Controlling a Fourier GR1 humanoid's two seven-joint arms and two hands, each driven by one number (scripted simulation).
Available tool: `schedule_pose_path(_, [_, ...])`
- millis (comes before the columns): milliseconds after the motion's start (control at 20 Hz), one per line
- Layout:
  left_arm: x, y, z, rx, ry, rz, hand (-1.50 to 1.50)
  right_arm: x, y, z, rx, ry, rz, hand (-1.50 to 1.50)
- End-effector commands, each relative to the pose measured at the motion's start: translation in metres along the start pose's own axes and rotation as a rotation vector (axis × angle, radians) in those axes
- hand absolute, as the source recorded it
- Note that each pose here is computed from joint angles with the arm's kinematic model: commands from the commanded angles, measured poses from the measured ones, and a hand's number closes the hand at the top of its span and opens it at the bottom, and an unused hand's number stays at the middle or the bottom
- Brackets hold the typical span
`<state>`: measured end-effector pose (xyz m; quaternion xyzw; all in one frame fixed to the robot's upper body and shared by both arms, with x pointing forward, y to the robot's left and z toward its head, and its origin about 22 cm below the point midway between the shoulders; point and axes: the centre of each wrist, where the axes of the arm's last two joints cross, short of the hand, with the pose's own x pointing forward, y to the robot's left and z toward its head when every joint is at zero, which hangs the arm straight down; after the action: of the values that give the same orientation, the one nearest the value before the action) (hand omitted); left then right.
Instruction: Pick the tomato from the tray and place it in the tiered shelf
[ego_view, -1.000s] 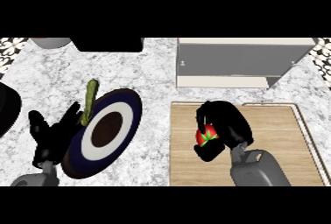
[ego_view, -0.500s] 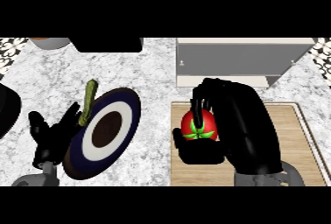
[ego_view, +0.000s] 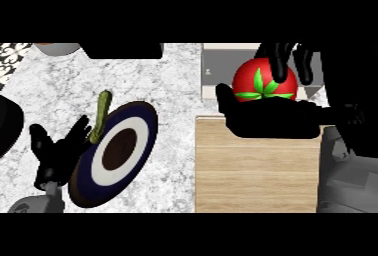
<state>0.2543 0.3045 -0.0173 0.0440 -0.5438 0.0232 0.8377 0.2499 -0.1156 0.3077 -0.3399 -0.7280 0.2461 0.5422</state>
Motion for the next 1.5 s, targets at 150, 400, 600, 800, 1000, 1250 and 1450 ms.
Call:
schedule_pose_path(150, [0.001, -0.025, -0.006, 0.017, 0.028, -0.017, 0.0, 0.008, -0.059, -0.051, -0.053, 0.135, 0.006, 1.5])
schedule_pose_path(400, [-0.01, -0.018, -0.003, -0.009, 0.016, 0.002, 0.0, 0.002, -0.073, -0.091, -0.083, 0.149, 0.017, 1.5])
schedule_pose_path(600, [-0.019, -0.009, 0.006, -0.005, 0.033, -0.001, 0.0, -0.008, -0.086, -0.112, -0.012, 0.147, 0.042, 1.5])
schedule_pose_path(800, [-0.01, -0.012, -0.005, -0.009, 0.023, -0.007, 0.0, -0.027, -0.078, -0.137, 0.034, 0.137, 0.066, 1.5])
schedule_pose_path(1000, [-0.015, -0.023, 0.007, -0.003, 0.034, -0.008, 0.0, -0.044, -0.056, -0.148, 0.043, 0.121, 0.127, 1.5])
schedule_pose_path(1250, [-0.018, -0.007, -0.006, 0.006, 0.024, -0.03, 0.0, -0.064, -0.053, -0.165, 0.027, 0.112, 0.145, 1.5])
schedule_pose_path(1450, [-0.002, -0.023, 0.009, -0.047, 0.043, -0.012, 0.0, -0.071, -0.041, -0.181, 0.013, 0.131, 0.131, 1.5])
